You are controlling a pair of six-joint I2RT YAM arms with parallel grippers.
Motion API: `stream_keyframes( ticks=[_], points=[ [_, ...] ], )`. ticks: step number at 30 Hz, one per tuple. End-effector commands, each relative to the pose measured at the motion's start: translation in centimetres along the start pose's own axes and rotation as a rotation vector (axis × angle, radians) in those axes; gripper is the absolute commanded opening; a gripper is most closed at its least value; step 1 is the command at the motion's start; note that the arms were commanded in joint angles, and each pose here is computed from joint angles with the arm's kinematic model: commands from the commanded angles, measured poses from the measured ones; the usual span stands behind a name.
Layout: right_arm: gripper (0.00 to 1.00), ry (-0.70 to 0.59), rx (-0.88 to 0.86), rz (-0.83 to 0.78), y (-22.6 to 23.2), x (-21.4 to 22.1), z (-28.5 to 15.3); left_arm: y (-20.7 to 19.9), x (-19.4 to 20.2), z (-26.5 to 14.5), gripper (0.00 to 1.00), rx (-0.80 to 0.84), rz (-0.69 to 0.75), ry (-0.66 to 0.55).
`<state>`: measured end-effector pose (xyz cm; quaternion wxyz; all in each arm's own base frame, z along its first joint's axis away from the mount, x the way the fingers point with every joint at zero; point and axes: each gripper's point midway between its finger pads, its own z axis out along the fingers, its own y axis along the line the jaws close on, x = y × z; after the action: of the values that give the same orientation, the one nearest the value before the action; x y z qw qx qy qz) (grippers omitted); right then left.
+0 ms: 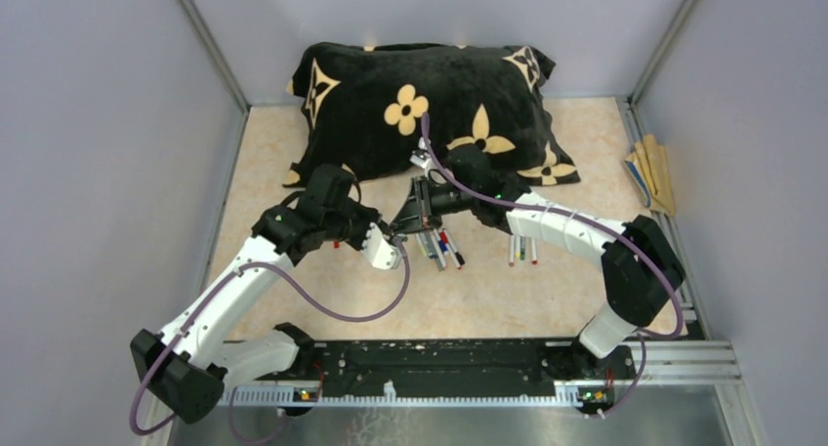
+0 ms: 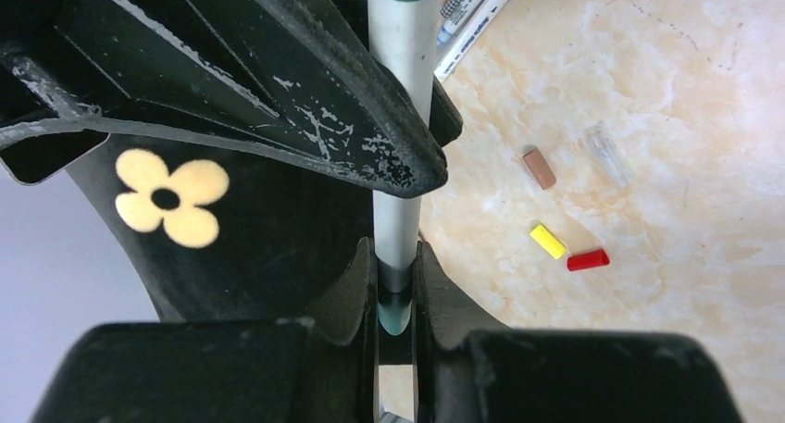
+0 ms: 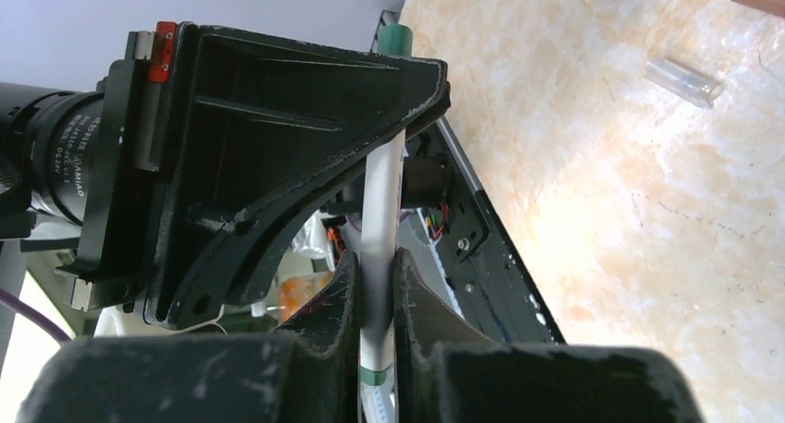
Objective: Open the pen caps
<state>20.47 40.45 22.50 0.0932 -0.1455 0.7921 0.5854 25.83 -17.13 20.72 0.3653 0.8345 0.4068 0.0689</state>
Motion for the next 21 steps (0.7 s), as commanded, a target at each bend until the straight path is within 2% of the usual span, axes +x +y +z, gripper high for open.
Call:
stream_keyframes(
  ticks=[1, 2, 3, 4, 5, 7, 10, 15, 21],
  points=[
    [0.0, -0.01, -0.057, -0.082, 1.2, -0.2, -0.2, 0.6, -2.2, -0.6, 0.0, -0.01, -0.023, -0.093],
    [0.0, -0.011, -0.047, -0.085, 1.0, -0.2, -0.4, 0.7, -2.3, -0.7, 0.03, -0.01, -0.037, -0.097],
    [0.0, -0.012, -0.037, -0.091, 0.7, -0.1, -0.6, 0.8, -2.4, -0.8, 0.22, -0.009, -0.056, -0.104],
    [0.0, -0.012, -0.026, -0.106, 0.3, -0.1, -1.0, 1.0, -2.6, -1.0, 0.61, -0.012, -0.083, -0.111],
    [0.0, -0.012, -0.021, -0.121, 0.0, -0.1, -1.3, 1.1, -2.8, -1.1, 0.73, -0.012, -0.11, -0.121],
    [0.0, -0.014, -0.007, -0.162, -0.7, -0.2, -2.1, 1.3, -3.5, -1.4, 0.85, -0.01, -0.174, -0.152],
    [0.0, -0.004, 0.048, -0.257, -2.1, 0.0, -3.3, 0.6, -4.7, -1.9, 0.88, 0.059, -0.202, -0.205],
    [0.0, 0.046, 0.017, -0.326, -1.8, 0.9, -4.0, -1.4, -4.9, -1.8, 0.86, 0.139, -0.185, -0.213],
    [0.0, 0.087, -0.024, -0.32, -1.2, 1.1, -3.8, -0.9, -4.5, -1.2, 0.81, 0.104, -0.144, -0.199]
  ],
)
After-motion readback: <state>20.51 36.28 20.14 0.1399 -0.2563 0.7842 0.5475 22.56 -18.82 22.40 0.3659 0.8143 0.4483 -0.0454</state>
